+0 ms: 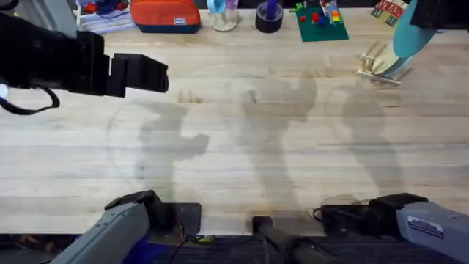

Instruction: Pick up the plates from the table one by one and place each into a slot on the dish rack.

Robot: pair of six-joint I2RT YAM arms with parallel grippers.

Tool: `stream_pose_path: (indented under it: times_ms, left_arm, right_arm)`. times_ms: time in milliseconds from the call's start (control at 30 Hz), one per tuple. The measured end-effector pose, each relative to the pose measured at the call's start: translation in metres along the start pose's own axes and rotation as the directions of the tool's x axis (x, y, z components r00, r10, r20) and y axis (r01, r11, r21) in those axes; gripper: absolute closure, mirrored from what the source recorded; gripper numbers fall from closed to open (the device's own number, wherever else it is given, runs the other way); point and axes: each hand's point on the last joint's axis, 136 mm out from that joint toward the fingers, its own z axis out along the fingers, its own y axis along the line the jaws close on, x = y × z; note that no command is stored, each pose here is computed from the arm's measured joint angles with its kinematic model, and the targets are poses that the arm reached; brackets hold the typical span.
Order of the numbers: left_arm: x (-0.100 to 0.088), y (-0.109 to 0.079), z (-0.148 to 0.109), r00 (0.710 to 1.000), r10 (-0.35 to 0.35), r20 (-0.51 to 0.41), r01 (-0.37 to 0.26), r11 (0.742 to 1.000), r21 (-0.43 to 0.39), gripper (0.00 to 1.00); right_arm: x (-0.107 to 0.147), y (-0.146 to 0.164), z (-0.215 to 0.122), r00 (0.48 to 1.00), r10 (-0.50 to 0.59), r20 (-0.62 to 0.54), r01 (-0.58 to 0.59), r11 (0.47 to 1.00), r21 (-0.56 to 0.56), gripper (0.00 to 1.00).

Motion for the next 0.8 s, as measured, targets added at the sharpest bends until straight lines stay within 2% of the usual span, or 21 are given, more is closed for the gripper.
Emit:
stream_pose_path:
  times_ms: [333,500,800]
  left_arm:
    - [0.000,0.000,0.000,1.000,0.000,0.000,0.000,1.000,0.000,0.008]
    - [0.000,0.000,0.000,1.000,0.000,0.000,0.000,1.000,0.000,0.006]
    - [0.000,0.000,0.000,1.000,0.000,0.000,0.000,1.000,0.000,0.007]
  right_arm:
    - [0.005,-0.001,0.000,1.000,0.017,-0.019,-0.017,1.000,0.006,0.972]
    - [0.008,-0.007,0.001,0.995,0.094,-0.033,-0.094,0.995,0.026,0.972]
    - [0.026,-0.050,0.007,0.958,0.270,-0.096,-0.254,0.956,0.150,0.972]
